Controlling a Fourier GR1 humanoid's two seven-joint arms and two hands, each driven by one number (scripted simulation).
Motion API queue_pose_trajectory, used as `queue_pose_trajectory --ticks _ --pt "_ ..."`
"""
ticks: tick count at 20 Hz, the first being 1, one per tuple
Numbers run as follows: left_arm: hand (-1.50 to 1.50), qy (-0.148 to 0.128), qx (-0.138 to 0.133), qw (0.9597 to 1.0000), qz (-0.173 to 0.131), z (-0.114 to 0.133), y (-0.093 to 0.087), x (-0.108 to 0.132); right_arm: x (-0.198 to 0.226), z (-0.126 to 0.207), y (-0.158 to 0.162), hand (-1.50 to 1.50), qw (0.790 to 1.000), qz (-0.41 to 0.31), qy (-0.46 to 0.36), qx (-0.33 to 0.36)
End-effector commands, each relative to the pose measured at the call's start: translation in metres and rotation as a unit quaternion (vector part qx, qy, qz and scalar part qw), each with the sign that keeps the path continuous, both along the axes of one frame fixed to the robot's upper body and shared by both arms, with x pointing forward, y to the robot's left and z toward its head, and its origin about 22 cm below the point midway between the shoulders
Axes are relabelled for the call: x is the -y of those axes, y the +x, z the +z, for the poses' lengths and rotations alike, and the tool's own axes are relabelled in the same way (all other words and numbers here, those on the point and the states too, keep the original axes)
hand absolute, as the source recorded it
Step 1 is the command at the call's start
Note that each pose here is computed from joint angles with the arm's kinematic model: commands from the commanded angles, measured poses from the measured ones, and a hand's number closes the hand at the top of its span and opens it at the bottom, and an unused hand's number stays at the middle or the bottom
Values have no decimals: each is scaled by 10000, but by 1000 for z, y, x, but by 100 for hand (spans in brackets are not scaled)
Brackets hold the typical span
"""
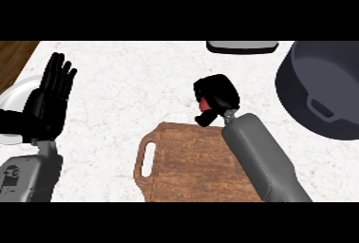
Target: Pick the bell pepper from the cutting board and place it in the pot
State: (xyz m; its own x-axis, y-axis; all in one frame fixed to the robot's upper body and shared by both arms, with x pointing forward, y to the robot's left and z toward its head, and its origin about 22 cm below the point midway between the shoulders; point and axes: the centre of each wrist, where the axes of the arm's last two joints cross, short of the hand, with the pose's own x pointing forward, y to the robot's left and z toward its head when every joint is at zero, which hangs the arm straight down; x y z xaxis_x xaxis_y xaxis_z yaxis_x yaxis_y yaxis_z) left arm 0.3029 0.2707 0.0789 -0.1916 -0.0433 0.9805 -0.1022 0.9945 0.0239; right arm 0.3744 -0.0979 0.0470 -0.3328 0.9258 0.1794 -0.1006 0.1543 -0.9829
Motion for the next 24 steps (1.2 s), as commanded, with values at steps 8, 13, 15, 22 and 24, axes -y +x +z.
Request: queue_pose_trajectory --ticks 8,13,15,22,24 --pt "0 29 16 9999 -159 1 2 10 -27 97 35 150 8905 -3985 576 2116" --pt "0 8 0 9999 -101 -6 2 8 -40 123 41 150 8387 -4614 481 2853" --pt "0 94 53 9999 -51 6 8 5 -12 117 41 150 8316 -4647 632 2975" --pt "0 8 12 10000 27 -15 0 -4 82 109 38 150 8131 -5225 375 2537" --pt "0 38 -17 9999 100 8 1 -6 91 110 33 150 8110 -5334 116 2400"
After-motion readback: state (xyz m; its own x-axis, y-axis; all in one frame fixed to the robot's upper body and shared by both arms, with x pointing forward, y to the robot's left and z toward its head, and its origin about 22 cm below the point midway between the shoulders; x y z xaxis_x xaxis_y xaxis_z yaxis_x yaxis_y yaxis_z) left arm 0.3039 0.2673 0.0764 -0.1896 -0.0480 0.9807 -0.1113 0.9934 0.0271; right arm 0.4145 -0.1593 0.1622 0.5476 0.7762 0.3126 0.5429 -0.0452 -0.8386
